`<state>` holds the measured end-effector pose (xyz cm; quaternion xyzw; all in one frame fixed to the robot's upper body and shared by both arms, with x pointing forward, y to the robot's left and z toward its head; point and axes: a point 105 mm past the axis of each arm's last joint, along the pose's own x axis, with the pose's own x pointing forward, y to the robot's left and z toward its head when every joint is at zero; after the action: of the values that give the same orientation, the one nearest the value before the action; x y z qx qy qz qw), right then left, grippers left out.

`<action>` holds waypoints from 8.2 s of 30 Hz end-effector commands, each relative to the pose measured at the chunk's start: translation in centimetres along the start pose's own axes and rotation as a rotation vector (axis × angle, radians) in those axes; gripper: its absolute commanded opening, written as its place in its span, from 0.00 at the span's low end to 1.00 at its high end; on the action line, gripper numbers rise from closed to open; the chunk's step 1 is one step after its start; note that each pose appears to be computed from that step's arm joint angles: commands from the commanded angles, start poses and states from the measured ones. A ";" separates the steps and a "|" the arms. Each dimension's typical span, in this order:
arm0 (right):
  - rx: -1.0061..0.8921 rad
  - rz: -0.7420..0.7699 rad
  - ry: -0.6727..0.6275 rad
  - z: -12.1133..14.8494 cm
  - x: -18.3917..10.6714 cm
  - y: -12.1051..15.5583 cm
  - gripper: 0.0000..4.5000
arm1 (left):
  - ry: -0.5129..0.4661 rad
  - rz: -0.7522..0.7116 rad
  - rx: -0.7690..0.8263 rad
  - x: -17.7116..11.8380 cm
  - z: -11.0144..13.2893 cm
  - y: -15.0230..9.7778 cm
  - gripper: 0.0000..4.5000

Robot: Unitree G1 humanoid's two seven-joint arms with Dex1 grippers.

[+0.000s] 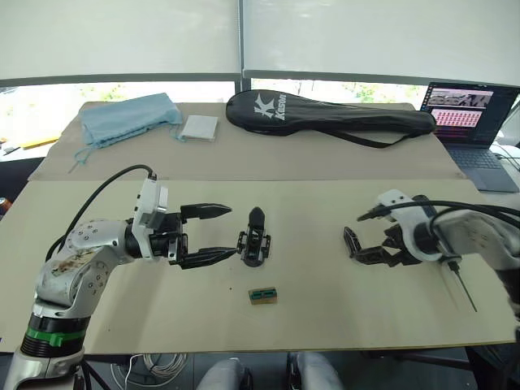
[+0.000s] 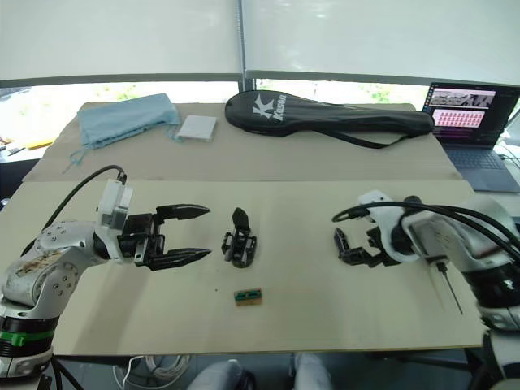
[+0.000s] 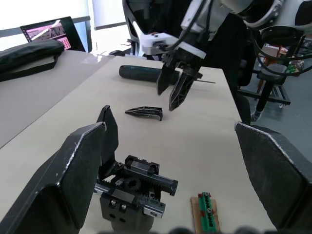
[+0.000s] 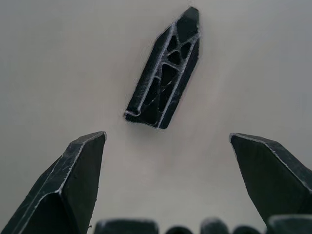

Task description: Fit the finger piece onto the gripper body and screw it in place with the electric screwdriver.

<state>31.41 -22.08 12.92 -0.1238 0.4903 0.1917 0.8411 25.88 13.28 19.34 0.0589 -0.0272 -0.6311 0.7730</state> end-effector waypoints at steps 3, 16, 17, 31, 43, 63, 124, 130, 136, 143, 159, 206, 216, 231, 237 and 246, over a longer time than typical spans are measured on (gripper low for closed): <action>0.064 -0.010 0.024 1.1 0.0 -0.6 1.00 | -0.014 0.008 0.041 -0.1 0.7 -0.7 0.99; 0.064 0.066 0.035 1.8 0.8 0.8 1.00 | -0.004 0.038 0.031 -0.6 0.2 -1.1 0.99; 0.066 0.062 0.028 2.0 0.9 0.9 1.00 | -0.002 0.039 0.030 -0.6 0.1 -1.1 0.99; 0.077 0.023 0.054 2.3 3.2 1.7 1.00 | -0.002 0.027 0.032 -0.2 0.0 -1.1 0.99; 0.023 0.045 0.070 1.0 4.2 3.0 0.25 | -0.002 0.042 0.031 -0.5 -0.1 -0.9 1.00; -0.557 -0.062 -1.096 12.9 -9.7 11.1 0.25 | -0.455 0.487 -0.289 1.0 6.0 6.1 1.00; -0.474 0.771 -0.861 6.9 -13.7 13.0 1.00 | -0.390 0.037 -0.615 4.3 8.4 5.3 0.01; -0.364 0.881 -0.514 6.0 -11.4 14.5 1.00 | -0.150 -0.211 -0.698 4.4 7.4 2.0 0.01; -0.368 0.983 -0.487 6.7 -10.5 17.5 1.00 | -0.070 -0.291 -0.709 5.0 6.7 0.7 0.01; -0.366 1.034 -0.460 6.6 -10.3 19.0 1.00 | -0.049 -0.315 -0.700 5.5 6.1 0.4 0.01; -0.271 1.088 -0.401 6.5 -9.9 20.8 1.00 | -0.011 -0.351 -0.686 6.0 5.4 -0.8 0.01; -0.789 0.801 -1.139 5.7 -8.6 17.6 0.09 | 0.273 -0.014 0.140 -5.1 -4.7 4.0 1.00; -0.901 0.783 -1.215 5.8 -6.4 17.4 0.09 | 0.283 -0.008 0.180 -2.6 -10.7 3.5 1.00; -0.896 0.831 -1.150 5.3 -5.3 18.3 0.09 | 0.191 -0.050 0.145 3.2 -11.6 4.5 1.00; -0.871 0.830 -1.130 5.0 -5.1 18.4 0.09 | 0.196 -0.057 0.154 4.2 -11.8 5.0 1.00; -0.851 0.821 -1.106 4.9 -4.7 18.3 0.09 | 0.155 -0.109 0.092 5.2 -11.6 4.8 1.00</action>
<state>25.49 -4.82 18.15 -0.1202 -0.0844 0.6875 0.7112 32.87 10.22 8.13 0.1567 0.0071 -0.6596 0.7351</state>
